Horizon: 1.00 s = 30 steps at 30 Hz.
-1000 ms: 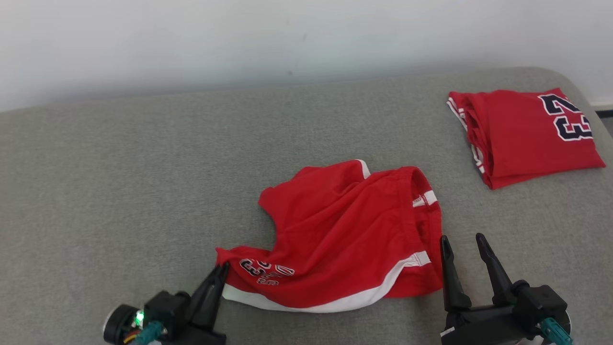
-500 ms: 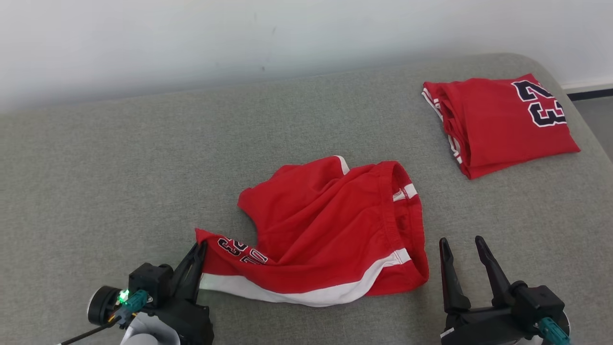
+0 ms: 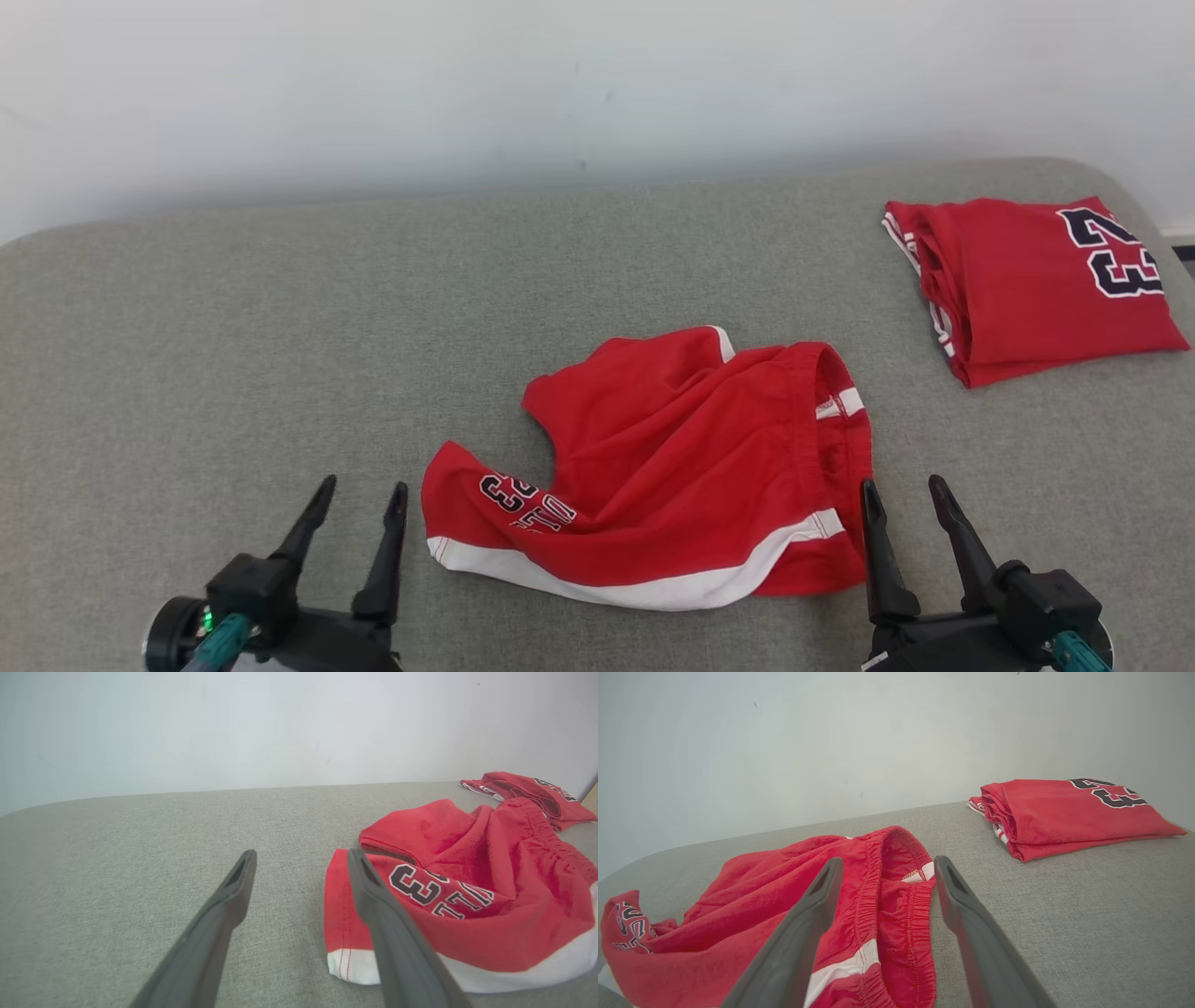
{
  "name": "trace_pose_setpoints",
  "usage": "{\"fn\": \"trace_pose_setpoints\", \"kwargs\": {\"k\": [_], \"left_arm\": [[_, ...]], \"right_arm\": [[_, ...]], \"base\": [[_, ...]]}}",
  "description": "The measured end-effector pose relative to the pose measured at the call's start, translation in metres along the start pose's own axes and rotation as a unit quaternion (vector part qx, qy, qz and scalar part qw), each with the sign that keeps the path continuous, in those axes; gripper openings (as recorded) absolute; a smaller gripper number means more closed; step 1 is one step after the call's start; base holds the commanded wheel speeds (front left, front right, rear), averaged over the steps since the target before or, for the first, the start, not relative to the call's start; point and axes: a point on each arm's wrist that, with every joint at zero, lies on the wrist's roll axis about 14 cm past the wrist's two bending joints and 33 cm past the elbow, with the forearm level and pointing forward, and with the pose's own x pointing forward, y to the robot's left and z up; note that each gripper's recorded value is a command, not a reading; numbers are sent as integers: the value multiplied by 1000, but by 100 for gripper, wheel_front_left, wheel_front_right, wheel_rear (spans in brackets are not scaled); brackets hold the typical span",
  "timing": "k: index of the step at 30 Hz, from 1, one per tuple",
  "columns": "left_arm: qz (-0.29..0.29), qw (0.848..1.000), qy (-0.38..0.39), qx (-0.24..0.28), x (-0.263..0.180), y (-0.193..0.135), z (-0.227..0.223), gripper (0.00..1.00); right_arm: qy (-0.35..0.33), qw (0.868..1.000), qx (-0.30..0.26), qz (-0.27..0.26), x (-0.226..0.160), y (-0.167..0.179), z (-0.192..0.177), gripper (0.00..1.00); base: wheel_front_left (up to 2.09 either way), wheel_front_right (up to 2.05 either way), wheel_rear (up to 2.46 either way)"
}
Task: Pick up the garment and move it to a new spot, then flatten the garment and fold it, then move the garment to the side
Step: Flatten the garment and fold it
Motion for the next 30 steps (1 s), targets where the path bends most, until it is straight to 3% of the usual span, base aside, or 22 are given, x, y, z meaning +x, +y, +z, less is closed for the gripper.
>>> {"fn": "trace_pose_setpoints", "kwargs": {"k": [10, 17, 30], "left_arm": [[99, 992, -75, 14, -39, 42, 41, 100], [160, 983, -87, 14, -69, 65, 45, 100], [152, 986, -62, 38, -97, 52, 29, 100]], "right_arm": [[-8, 1000, 2, 12, -2, 8, 5, 100], [-10, 1000, 3, 11, -5, 8, 7, 100], [-7, 1000, 4, 13, -17, 9, 5, 100]], "base": [[0, 0, 0], [0, 0, 0], [0, 0, 0]]}}
